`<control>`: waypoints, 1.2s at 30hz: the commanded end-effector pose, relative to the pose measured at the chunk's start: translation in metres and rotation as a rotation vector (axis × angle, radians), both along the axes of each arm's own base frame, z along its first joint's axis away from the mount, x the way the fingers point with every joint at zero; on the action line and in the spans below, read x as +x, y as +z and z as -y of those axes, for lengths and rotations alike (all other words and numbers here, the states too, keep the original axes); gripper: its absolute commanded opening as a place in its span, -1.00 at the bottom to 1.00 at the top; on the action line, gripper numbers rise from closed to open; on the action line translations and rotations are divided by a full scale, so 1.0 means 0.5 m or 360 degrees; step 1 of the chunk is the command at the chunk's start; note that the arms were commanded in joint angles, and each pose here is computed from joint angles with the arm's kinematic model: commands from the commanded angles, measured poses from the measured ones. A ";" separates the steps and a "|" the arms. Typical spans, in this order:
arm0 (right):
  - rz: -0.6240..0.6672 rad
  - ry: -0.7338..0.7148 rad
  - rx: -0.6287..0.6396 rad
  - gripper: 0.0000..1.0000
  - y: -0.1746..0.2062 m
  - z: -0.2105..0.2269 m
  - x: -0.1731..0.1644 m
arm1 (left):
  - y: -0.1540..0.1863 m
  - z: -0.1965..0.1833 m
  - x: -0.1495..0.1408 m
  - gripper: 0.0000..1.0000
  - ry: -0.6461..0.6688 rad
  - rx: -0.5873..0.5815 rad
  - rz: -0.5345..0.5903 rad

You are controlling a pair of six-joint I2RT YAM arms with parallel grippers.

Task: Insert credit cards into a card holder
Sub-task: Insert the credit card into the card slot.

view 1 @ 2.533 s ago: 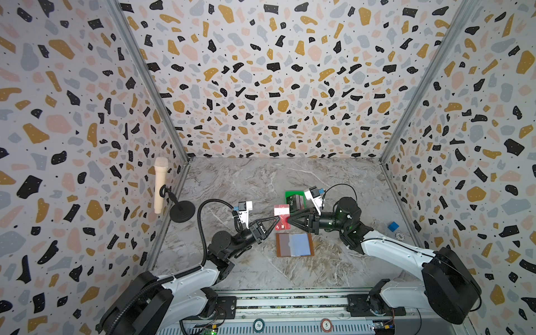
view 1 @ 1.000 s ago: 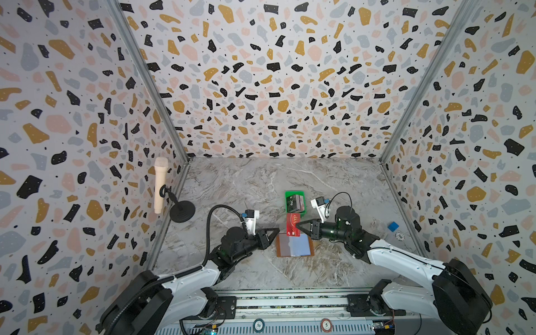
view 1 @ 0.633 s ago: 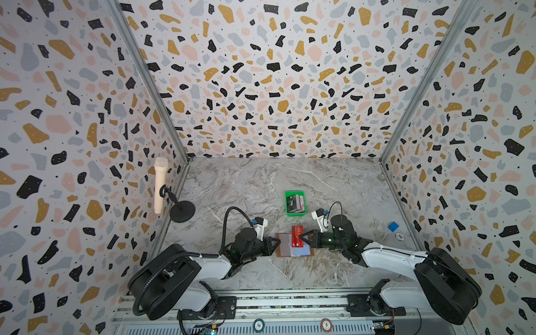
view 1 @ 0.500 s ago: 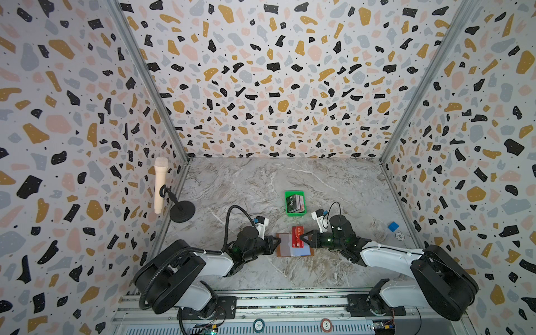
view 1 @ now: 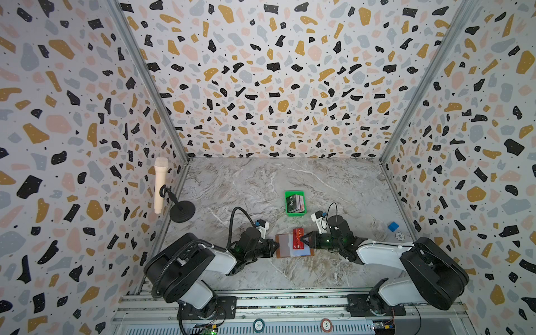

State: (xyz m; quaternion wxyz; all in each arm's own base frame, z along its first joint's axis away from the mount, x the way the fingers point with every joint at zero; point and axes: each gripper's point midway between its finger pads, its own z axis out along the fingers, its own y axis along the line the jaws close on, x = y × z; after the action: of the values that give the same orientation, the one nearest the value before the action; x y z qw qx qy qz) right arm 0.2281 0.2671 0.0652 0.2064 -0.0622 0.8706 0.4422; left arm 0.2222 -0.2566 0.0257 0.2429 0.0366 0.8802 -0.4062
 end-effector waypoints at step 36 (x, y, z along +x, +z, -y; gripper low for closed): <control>-0.0022 0.0003 0.0034 -1.00 0.004 -0.019 0.012 | 0.009 0.008 -0.014 -1.00 0.0005 -0.0094 -0.0019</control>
State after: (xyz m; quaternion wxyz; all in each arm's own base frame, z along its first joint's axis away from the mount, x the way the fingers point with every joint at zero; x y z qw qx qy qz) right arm 0.2305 0.2708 0.0607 0.1980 -0.0562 0.8710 0.4461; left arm 0.2186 -0.2600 0.0280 0.2367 0.0204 0.8736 -0.4248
